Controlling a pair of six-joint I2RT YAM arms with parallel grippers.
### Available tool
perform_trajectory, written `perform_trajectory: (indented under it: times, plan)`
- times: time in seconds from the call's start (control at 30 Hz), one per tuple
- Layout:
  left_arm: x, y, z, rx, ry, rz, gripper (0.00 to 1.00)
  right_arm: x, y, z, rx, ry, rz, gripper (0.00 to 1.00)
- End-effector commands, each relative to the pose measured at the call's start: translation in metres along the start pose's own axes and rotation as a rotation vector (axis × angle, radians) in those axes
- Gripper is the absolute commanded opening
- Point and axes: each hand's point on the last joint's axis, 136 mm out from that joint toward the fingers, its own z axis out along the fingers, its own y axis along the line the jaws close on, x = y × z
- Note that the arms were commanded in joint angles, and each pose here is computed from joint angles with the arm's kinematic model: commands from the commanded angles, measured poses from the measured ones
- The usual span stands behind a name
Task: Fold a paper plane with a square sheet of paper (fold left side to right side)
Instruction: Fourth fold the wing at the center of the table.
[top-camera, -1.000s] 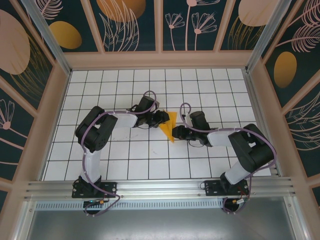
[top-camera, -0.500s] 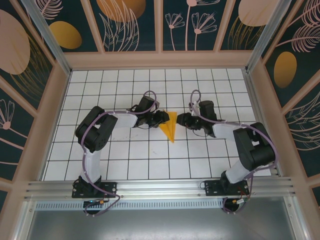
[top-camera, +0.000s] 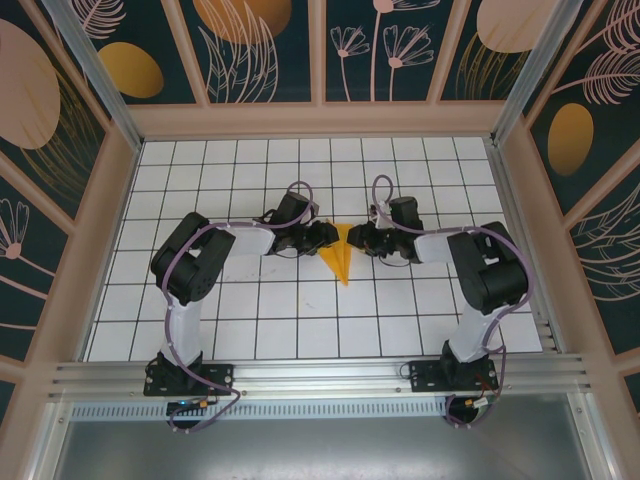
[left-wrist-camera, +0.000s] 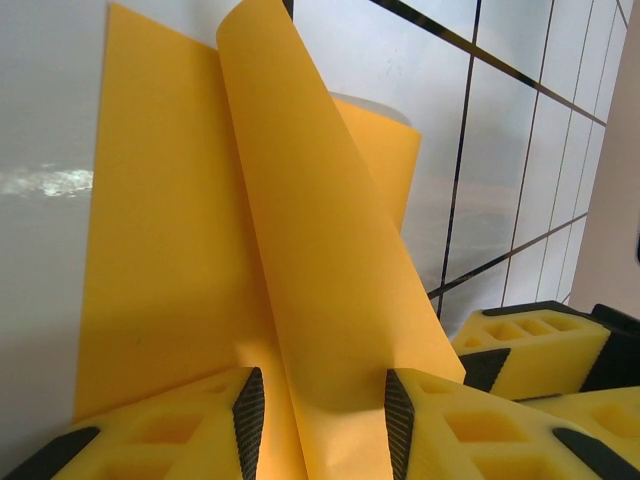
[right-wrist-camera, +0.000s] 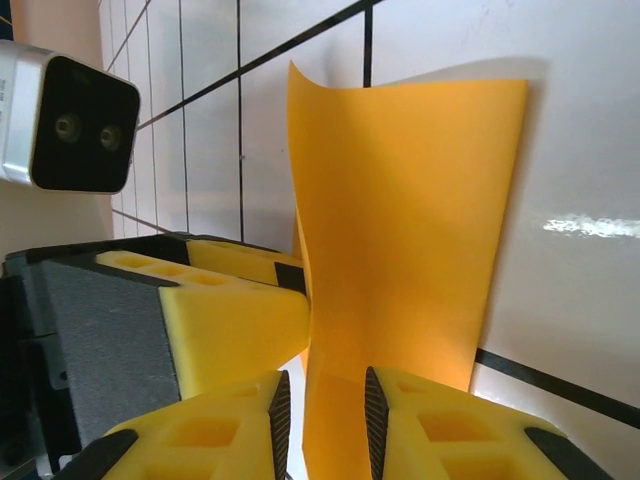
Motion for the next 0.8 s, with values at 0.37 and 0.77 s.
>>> perform_trajectory:
  times: [0.37, 0.77]
  plan:
    - [0.013, 0.035, 0.010, -0.107, 0.030, -0.020, 0.40, -0.011, 0.016, 0.011, -0.057, 0.012, -0.022, 0.14]
    - [0.013, 0.034, 0.010, -0.105, 0.032, -0.015, 0.41, -0.009, -0.010, 0.012, 0.077, 0.018, -0.031, 0.03]
